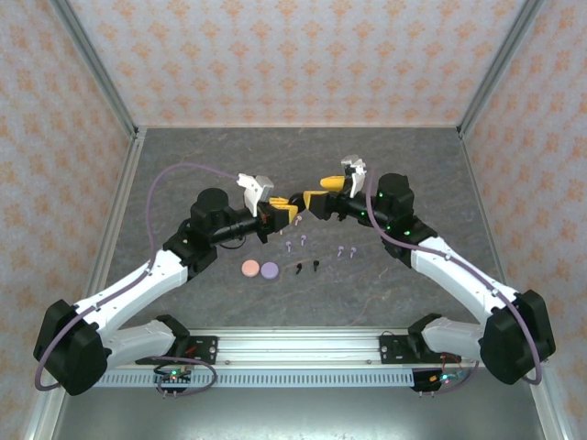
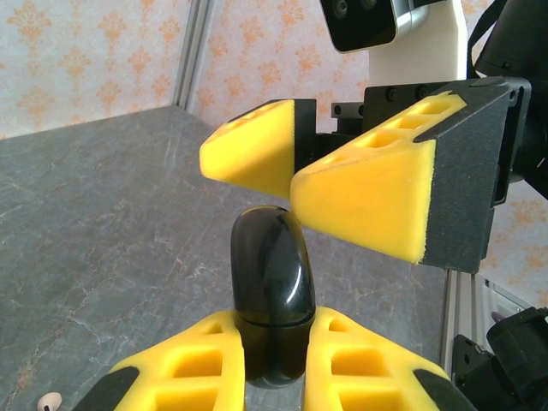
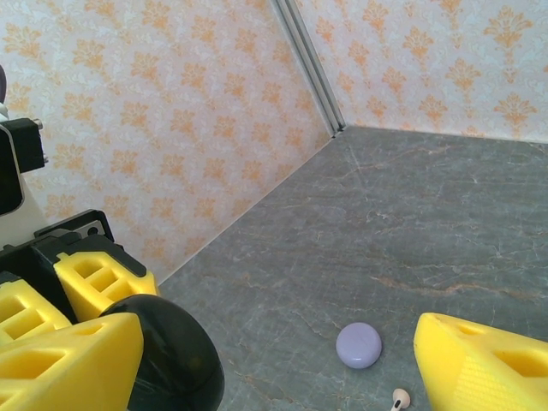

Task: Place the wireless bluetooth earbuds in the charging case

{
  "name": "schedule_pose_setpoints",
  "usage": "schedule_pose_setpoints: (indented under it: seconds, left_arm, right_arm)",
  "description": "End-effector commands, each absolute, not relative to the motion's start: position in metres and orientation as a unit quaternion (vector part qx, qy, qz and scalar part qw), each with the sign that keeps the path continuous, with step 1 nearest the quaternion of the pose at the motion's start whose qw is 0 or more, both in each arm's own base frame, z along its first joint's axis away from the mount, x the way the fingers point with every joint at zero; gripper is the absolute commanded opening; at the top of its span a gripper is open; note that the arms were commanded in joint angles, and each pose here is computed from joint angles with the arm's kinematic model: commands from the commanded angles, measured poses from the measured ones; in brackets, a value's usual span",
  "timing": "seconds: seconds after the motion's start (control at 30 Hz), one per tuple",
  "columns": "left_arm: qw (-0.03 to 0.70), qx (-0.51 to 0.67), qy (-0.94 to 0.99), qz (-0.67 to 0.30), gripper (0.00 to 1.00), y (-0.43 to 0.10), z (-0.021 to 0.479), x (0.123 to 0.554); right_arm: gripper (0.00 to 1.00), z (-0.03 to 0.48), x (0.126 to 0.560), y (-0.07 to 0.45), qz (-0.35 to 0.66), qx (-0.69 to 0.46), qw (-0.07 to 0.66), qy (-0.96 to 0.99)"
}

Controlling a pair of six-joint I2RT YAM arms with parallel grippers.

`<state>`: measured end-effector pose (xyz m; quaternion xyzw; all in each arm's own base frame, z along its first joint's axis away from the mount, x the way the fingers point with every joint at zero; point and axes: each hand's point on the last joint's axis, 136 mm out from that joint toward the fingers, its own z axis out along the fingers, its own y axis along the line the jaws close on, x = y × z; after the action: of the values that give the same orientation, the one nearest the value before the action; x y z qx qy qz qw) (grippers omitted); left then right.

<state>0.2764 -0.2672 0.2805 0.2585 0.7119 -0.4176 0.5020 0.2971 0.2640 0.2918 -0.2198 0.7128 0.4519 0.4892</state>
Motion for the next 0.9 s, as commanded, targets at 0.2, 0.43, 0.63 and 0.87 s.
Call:
schedule_pose_setpoints:
  seconds: [0.2, 0.43, 0.63, 0.87]
  left_arm:
    - [0.522, 0.280, 0.686, -0.422, 0.00, -0.275, 0.297, 0.273]
    - [0.521, 0.281, 0.689, -0.419, 0.00, -0.276, 0.295, 0.274]
    - [0.520, 0.284, 0.692, -0.413, 0.00, -0.275, 0.293, 0.275]
    - [0.531, 0.291, 0.698, -0.383, 0.00, -0.269, 0.287, 0.277]
  right_arm:
    - [0.83, 0.298, 0.313, 0.269, 0.450, -0.206, 0.489, 0.719]
    - [0.83, 0.296, 0.318, 0.271, 0.446, -0.202, 0.478, 0.729]
    - [0.83, 0.300, 0.320, 0.271, 0.447, -0.195, 0.471, 0.735]
    - [0.84, 0.321, 0.314, 0.263, 0.447, -0.186, 0.480, 0.732]
